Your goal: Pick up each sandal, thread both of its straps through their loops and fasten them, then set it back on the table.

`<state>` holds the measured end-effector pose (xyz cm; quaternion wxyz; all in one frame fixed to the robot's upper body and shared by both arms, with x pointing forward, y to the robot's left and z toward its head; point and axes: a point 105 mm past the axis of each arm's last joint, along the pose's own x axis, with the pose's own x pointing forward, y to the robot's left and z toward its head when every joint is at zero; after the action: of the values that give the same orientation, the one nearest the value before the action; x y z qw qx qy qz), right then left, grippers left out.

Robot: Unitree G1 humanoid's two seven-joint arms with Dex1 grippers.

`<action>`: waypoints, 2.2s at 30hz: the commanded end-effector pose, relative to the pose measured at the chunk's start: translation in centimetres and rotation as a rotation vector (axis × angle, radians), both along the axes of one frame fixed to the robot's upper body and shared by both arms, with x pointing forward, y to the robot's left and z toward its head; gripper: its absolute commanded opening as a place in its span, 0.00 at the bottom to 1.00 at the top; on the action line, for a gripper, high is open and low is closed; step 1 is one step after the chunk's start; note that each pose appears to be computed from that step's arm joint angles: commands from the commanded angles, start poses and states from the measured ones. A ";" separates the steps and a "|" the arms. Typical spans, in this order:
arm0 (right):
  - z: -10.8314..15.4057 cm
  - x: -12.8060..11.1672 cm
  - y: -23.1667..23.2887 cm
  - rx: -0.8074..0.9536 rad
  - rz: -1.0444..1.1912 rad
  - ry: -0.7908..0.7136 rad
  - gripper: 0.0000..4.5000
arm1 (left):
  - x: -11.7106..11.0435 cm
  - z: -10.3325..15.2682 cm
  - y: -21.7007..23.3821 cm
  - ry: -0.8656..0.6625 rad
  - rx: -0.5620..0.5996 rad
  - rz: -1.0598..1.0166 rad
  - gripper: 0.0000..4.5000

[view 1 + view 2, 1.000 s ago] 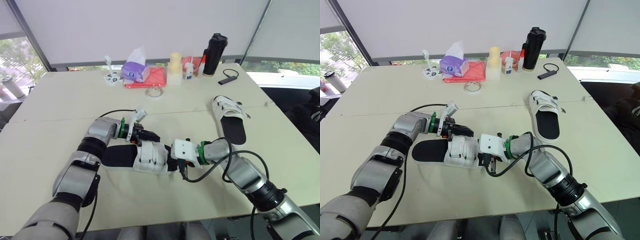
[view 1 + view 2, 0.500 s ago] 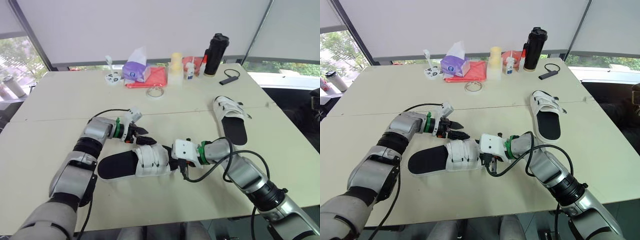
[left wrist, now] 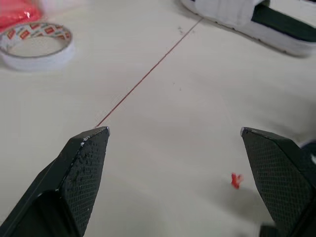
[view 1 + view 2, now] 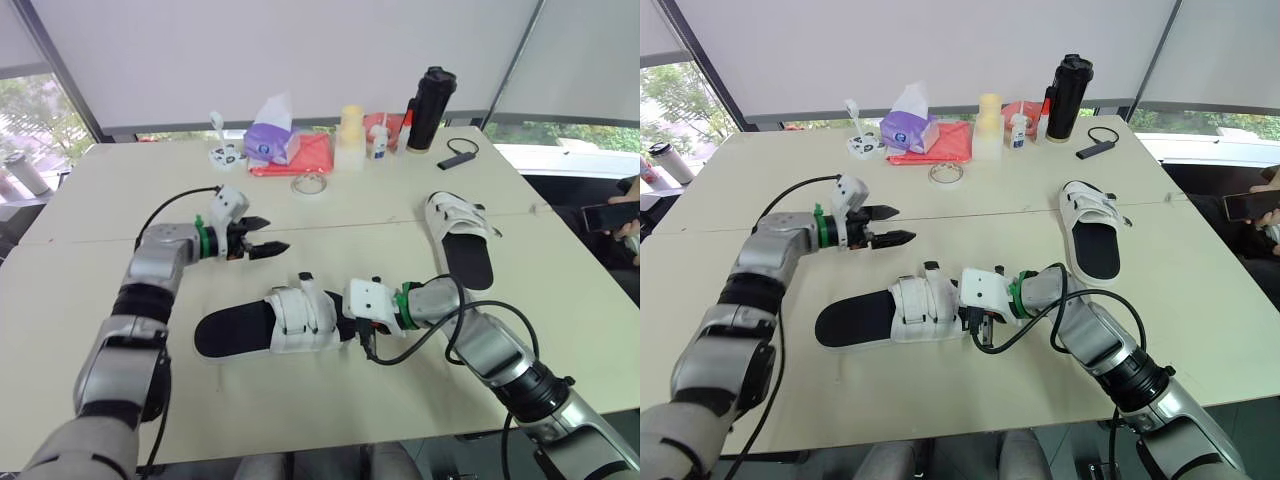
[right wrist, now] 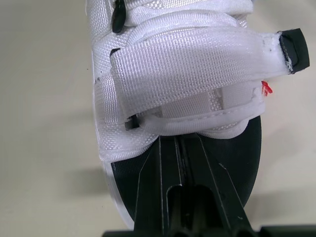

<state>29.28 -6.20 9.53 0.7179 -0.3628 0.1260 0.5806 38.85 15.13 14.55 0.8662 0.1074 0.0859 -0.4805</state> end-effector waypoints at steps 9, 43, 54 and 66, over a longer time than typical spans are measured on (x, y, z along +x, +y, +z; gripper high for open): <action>-2.3 0.0 -1.1 -0.079 -0.012 0.064 0.00 | -5.5 1.0 0.6 -0.439 0.150 -0.142 0.98; 8.5 -4.8 -5.4 0.059 -0.020 0.083 0.00 | -9.6 0.2 -1.5 -0.954 0.379 -0.549 0.98; 8.8 -5.0 -5.7 0.068 -0.071 0.050 0.00 | -8.8 -0.6 -6.5 -1.040 0.308 -0.619 0.93; 8.3 -4.7 -5.9 0.066 -0.113 0.025 0.00 | -8.2 -1.8 -7.3 -1.060 0.337 -0.609 0.00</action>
<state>24.92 -12.40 16.89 0.7623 -0.3057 0.1579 0.5482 30.05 7.69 11.72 0.5767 0.4800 -0.3031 -0.5875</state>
